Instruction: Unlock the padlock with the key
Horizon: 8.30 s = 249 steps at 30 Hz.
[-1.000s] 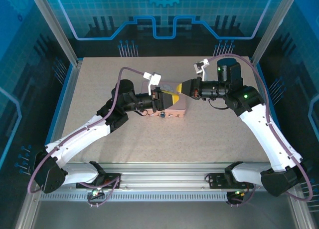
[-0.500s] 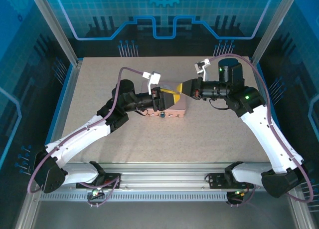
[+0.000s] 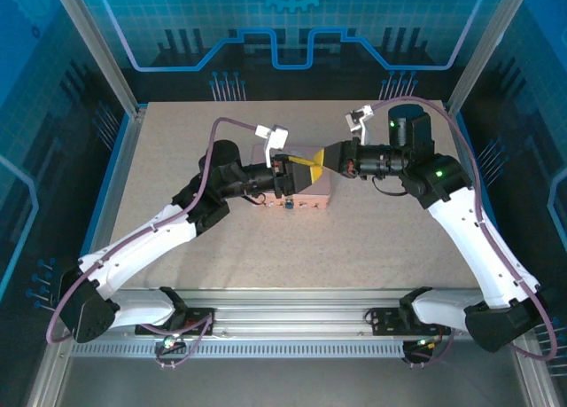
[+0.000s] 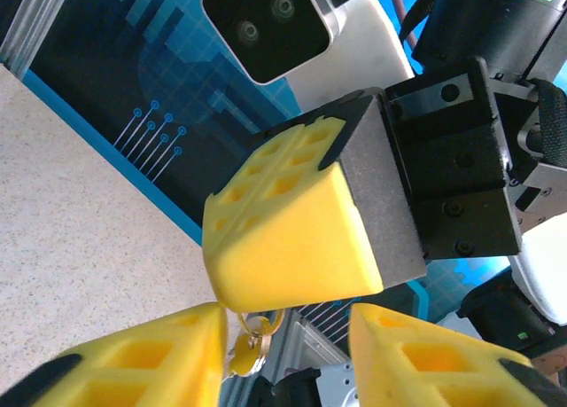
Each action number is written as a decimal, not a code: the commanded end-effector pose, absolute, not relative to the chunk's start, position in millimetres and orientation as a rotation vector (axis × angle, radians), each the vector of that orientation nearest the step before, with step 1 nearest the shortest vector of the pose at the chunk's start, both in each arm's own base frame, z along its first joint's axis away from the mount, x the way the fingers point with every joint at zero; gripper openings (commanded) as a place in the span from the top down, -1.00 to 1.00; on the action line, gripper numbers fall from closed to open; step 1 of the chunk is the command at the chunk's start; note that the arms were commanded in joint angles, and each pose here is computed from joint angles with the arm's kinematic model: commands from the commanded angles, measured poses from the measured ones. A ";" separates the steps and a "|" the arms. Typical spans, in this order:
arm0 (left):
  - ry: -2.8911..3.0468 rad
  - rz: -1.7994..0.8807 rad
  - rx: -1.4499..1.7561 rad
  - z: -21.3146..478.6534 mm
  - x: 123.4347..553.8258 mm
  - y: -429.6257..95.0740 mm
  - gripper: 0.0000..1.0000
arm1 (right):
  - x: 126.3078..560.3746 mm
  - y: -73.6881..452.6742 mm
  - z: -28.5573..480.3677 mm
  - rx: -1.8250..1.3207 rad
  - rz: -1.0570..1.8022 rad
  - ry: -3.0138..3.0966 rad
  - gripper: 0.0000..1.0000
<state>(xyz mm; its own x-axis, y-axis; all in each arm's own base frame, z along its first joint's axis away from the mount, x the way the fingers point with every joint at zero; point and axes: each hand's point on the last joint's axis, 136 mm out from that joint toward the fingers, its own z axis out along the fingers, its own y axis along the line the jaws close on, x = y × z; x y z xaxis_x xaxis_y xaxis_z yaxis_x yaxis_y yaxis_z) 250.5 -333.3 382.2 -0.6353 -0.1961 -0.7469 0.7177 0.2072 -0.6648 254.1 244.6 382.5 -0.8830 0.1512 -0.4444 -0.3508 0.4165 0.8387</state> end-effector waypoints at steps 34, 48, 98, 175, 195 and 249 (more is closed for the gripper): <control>1.797 -1.462 0.508 360.0 240.8 -324.1 0.89 | 253.1 233.5 388.5 -0.154 1.479 2.172 1.00; 1.813 -1.469 0.508 355.7 239.0 -323.9 0.80 | 252.8 233.4 389.0 -0.149 1.486 2.167 1.00; 2.558 -1.110 0.652 297.5 255.0 -305.3 1.00 | 280.7 176.8 259.5 -0.149 1.273 2.094 -0.17; 2.116 -1.387 0.406 369.1 265.1 -279.4 -0.38 | 236.4 224.3 351.6 -0.562 1.430 1.774 1.00; 2.220 -1.324 -0.209 311.4 305.4 -238.9 -0.55 | 301.8 213.4 364.1 -0.720 0.182 1.565 1.00; 2.047 -1.950 -0.212 394.0 299.1 -324.4 0.34 | 248.5 253.0 383.6 -1.083 -0.340 0.892 1.00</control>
<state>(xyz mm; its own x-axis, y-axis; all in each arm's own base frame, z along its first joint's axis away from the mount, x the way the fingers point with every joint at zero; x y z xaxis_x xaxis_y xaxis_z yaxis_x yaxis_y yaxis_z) 305.1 -321.0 378.3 -0.9344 -0.3429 -0.0968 0.0686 0.0934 -0.9933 248.2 256.2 375.4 0.6165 -0.6330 -0.4682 -0.2184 0.4339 -0.8741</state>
